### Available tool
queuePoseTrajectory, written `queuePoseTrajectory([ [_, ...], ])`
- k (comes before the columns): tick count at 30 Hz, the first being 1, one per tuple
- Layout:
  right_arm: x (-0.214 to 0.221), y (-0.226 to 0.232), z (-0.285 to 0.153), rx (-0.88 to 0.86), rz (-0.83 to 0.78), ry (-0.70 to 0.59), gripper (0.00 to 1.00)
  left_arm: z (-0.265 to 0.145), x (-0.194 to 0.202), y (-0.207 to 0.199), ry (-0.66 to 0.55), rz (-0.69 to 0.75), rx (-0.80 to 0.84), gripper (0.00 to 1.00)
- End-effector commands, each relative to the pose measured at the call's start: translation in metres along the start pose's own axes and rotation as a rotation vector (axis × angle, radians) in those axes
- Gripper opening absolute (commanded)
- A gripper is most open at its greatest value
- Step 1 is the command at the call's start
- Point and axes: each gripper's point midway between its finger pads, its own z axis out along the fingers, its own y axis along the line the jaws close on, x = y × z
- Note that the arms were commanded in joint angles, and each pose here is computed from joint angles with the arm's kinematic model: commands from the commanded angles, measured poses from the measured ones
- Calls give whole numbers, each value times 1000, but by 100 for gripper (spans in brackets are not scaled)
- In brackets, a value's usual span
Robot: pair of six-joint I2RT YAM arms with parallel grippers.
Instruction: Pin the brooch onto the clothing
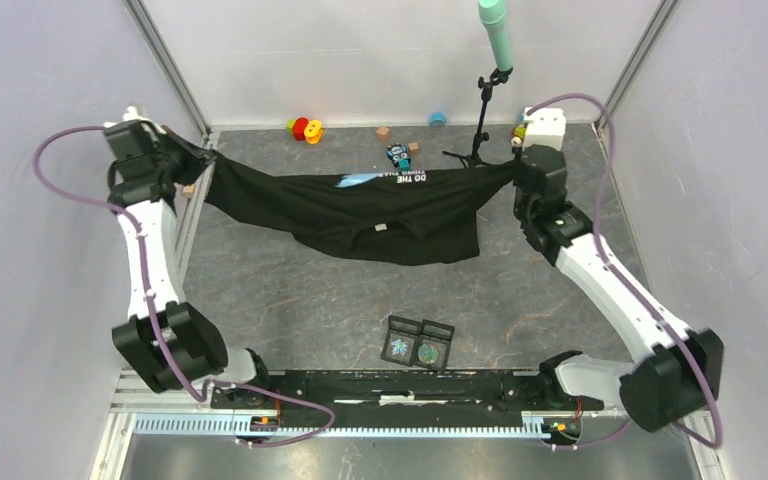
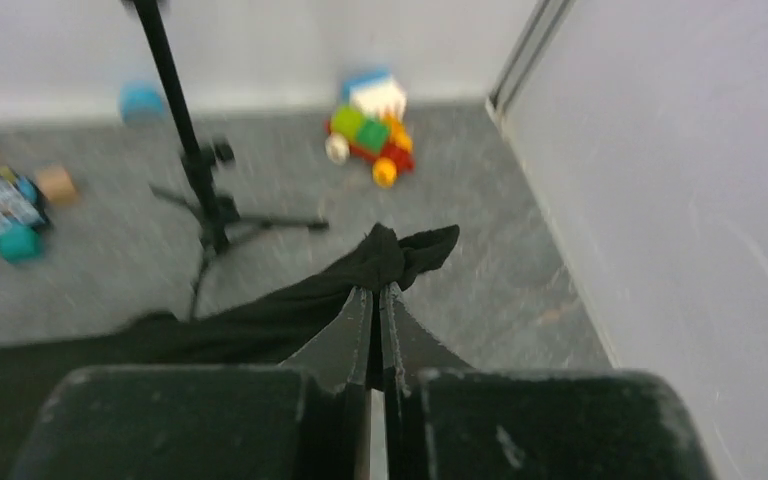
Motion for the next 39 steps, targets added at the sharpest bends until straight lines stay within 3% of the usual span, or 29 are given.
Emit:
queuePoseTrajectory([
  [1,54,21,24,-17,51,87,26,39,28,17,80,159,-112,31],
  [2,67,28,28,-34,42,117,49,50,40,19,115,172,-121,60],
  [3,78,32,29,-47,30,144,68,58,49,20,144,181,-126,79],
  [4,86,35,31,-53,23,168,81,65,58,23,175,186,-133,90],
  [7,112,41,25,-87,-13,258,90,74,75,33,226,204,-159,100],
  [13,167,55,-10,-241,45,341,91,56,103,50,231,188,-171,100],
  [17,203,68,-35,-342,136,378,90,46,160,76,314,73,-176,100],
  [24,226,103,-66,-567,267,399,77,45,199,97,328,-78,-190,89],
  [32,239,101,-54,-510,231,429,72,61,207,111,390,-86,-244,77],
  [39,228,109,-25,-485,208,425,79,65,219,120,435,-102,-268,72],
])
